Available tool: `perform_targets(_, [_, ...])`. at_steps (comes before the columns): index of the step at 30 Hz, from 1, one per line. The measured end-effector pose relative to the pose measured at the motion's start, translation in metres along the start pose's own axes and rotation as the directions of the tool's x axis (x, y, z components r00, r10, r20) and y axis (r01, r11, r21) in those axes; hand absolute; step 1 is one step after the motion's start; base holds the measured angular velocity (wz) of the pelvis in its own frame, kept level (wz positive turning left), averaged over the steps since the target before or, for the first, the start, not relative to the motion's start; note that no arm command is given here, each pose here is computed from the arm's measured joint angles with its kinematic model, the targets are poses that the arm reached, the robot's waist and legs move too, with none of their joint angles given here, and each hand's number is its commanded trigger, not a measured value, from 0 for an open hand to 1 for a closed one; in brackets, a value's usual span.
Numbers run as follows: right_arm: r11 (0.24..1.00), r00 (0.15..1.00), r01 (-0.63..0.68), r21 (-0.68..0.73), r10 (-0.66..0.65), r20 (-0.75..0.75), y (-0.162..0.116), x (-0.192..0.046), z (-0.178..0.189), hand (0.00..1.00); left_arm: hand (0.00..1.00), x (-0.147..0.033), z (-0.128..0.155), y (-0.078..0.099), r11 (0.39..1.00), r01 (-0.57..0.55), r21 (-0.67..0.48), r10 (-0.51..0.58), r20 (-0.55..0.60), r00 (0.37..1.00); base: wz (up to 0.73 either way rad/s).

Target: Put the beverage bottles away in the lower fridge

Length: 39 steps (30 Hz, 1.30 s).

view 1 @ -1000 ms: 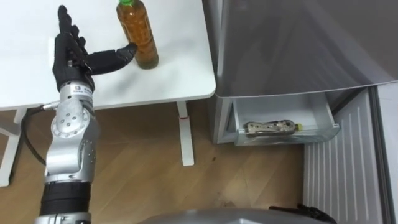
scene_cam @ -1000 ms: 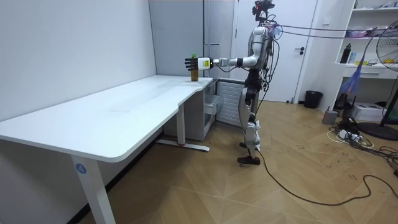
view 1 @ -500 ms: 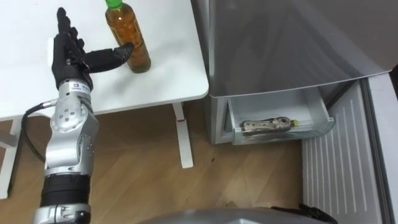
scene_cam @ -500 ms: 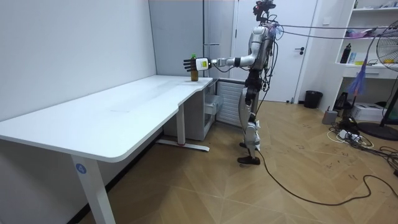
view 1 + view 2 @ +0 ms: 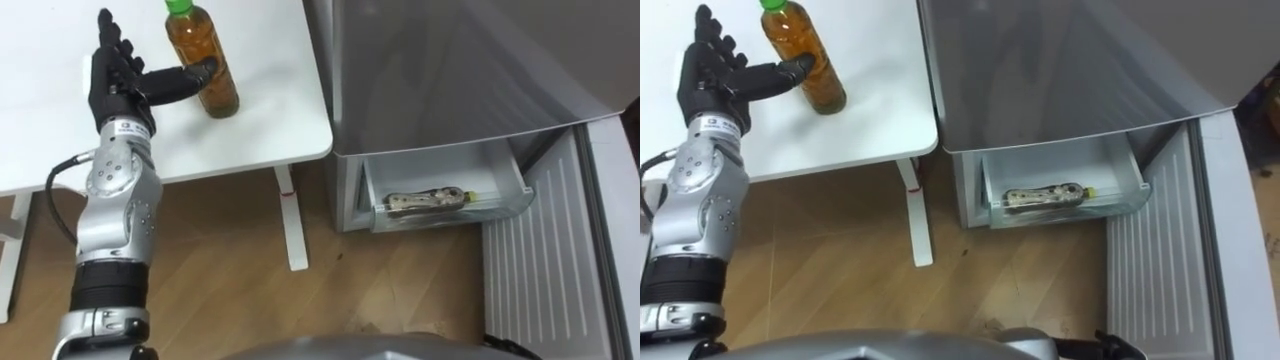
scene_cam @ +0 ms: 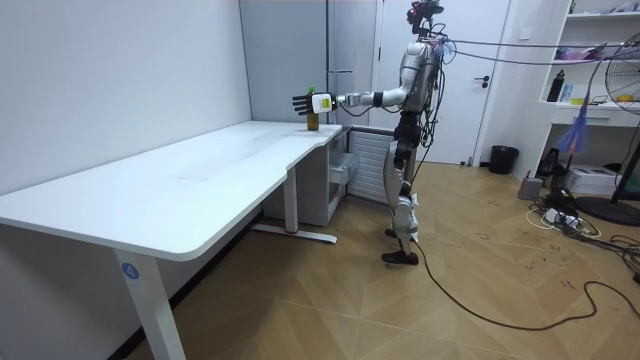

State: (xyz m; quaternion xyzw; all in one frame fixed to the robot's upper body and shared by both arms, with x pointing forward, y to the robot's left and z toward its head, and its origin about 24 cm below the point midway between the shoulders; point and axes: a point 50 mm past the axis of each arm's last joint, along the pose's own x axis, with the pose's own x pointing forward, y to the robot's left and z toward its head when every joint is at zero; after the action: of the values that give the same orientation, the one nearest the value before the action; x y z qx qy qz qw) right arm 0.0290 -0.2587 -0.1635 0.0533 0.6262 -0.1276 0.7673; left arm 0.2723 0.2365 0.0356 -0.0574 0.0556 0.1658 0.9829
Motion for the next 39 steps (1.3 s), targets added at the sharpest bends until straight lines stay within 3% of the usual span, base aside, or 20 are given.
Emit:
perform_targets(10, [0.999, 0.998, 0.02, -0.034, -0.022, -0.054, -0.006, -0.002, -0.011, 0.0, 0.0, 0.005, -0.019, 0.006, 1.0, -0.03, -0.005, 0.029, -0.1, 0.995, -0.02])
perform_targets(27, [0.983, 0.979, 0.035, -0.18, -0.07, -0.193, -0.009, -0.004, -0.024, 0.0, 0.0, 0.01, -0.021, 0.008, 0.995, 0.031, -0.093, -0.049, -0.189, 0.981, -0.02])
perform_targets(35, [0.977, 0.97, 0.036, -0.212, -0.086, -0.227, -0.012, -0.005, -0.029, 0.0, 0.0, 0.014, -0.02, 0.024, 0.999, 0.016, -0.047, -0.027, -0.237, 0.971, 0.0])
perform_targets(39, [0.976, 0.967, 0.036, -0.215, -0.088, -0.238, -0.012, -0.005, -0.029, 0.0, 0.0, 0.02, -0.012, 0.019, 0.998, 0.04, -0.052, -0.051, -0.222, 0.974, 0.0])
